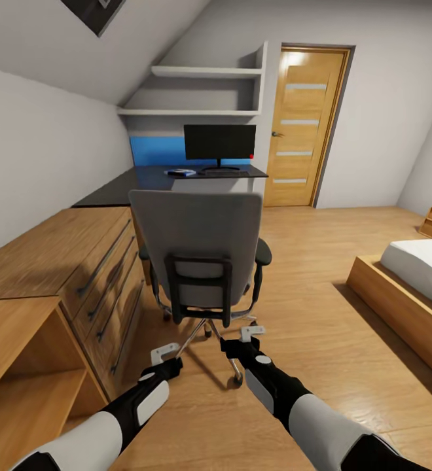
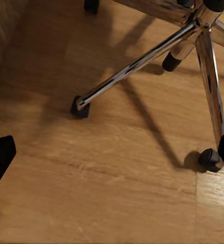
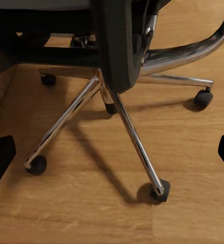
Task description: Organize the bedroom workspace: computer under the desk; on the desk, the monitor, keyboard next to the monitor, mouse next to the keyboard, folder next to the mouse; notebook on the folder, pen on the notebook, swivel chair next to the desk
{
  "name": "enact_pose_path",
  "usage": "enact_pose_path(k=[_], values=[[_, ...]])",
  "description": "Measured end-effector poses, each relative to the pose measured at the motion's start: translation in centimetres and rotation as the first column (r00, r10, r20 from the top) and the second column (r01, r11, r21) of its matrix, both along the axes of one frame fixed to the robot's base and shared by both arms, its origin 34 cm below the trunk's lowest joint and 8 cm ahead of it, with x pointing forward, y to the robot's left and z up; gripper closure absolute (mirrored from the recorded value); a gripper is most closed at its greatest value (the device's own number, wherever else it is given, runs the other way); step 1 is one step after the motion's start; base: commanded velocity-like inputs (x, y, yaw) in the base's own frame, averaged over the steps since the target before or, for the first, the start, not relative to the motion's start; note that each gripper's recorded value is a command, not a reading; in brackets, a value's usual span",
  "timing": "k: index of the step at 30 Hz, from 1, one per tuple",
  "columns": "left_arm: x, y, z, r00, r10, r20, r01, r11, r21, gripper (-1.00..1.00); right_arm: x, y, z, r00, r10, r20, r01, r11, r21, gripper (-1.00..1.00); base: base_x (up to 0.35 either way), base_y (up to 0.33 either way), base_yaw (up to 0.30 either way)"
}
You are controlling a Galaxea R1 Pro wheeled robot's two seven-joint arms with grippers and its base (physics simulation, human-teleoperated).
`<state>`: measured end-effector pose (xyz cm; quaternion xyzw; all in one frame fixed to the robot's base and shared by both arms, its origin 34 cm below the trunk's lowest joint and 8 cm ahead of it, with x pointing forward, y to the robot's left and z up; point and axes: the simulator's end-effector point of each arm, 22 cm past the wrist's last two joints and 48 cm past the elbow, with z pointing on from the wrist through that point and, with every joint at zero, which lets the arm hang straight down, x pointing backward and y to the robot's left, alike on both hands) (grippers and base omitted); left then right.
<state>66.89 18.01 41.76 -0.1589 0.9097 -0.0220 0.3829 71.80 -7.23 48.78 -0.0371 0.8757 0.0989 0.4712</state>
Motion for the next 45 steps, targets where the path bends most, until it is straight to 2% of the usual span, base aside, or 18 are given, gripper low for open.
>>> enact_pose_path(k=[7, 14, 17, 20, 21, 27, 36, 40, 41, 45], values=[[1.3, -1.1, 0.2, 1.000, -0.027, 0.008, 0.027, 0.999, -0.018, -1.00, 0.6, -0.5, -0.4, 0.999, -0.010, 0.047, 0.010, 1.000, 0.004, -1.00, 0.000, 0.000, 0.000], [3.1, -2.2, 1.9, 0.998, -0.043, 0.054, 0.045, 0.998, -0.036, -1.00, 1.0, -1.0, -0.2, 0.996, -0.021, 0.082, 0.021, 1.000, 0.008, -1.00, 0.000, 0.000, 0.000], [3.6, -1.9, 2.5, 0.996, -0.030, 0.082, 0.033, 0.999, -0.036, -1.00, 1.3, -1.1, 0.4, 0.993, -0.030, 0.118, 0.028, 0.999, 0.017, -1.00, 0.000, 0.000, 0.000], [4.1, -0.6, 2.9, 0.993, 0.001, 0.119, 0.002, 1.000, -0.025, -1.00, 1.4, -1.3, 0.6, 0.991, -0.035, 0.133, 0.033, 0.999, 0.020, -1.00, 0.000, 0.000, 0.000], [4.3, 0.6, 3.0, 0.990, 0.021, 0.137, -0.019, 1.000, -0.014, -1.00, 1.4, -1.4, 0.5, 0.990, -0.038, 0.135, 0.036, 0.999, 0.020, -1.00, 0.000, 0.000, 0.000], [4.2, 2.1, 2.7, 0.988, 0.043, 0.147, -0.043, 0.999, 0.003, -1.00, 1.4, -1.6, 0.4, 0.990, -0.040, 0.137, 0.038, 0.999, 0.018, -1.00, 0.058, 0.000, 0.000], [4.1, 2.3, 2.7, 0.988, 0.043, 0.149, -0.045, 0.999, 0.007, -1.00, 0.8, -1.5, -0.5, 0.992, -0.021, 0.123, 0.021, 1.000, -0.003, -1.00, 0.197, 0.000, 0.000], [4.1, 2.1, 2.6, 0.988, 0.030, 0.149, -0.032, 0.999, 0.015, -1.00, 0.2, -0.5, -0.9, 0.992, 0.028, 0.119, -0.024, 0.999, -0.035, -1.00, 0.098, 0.000, 0.000], [4.1, 2.1, 2.6, 0.989, 0.028, 0.149, -0.030, 0.999, 0.017, -1.00, -0.4, -0.7, -2.1, 0.995, 0.037, 0.091, -0.032, 0.998, -0.056, -1.00, 0.018, 0.000, 0.000], [4.1, 2.1, 2.6, 0.988, 0.027, 0.151, -0.030, 0.999, 0.019, -1.00, -0.9, -1.0, -3.0, 0.997, 0.039, 0.068, -0.035, 0.997, -0.072, -1.00, 0.007, 0.000, 0.000]])
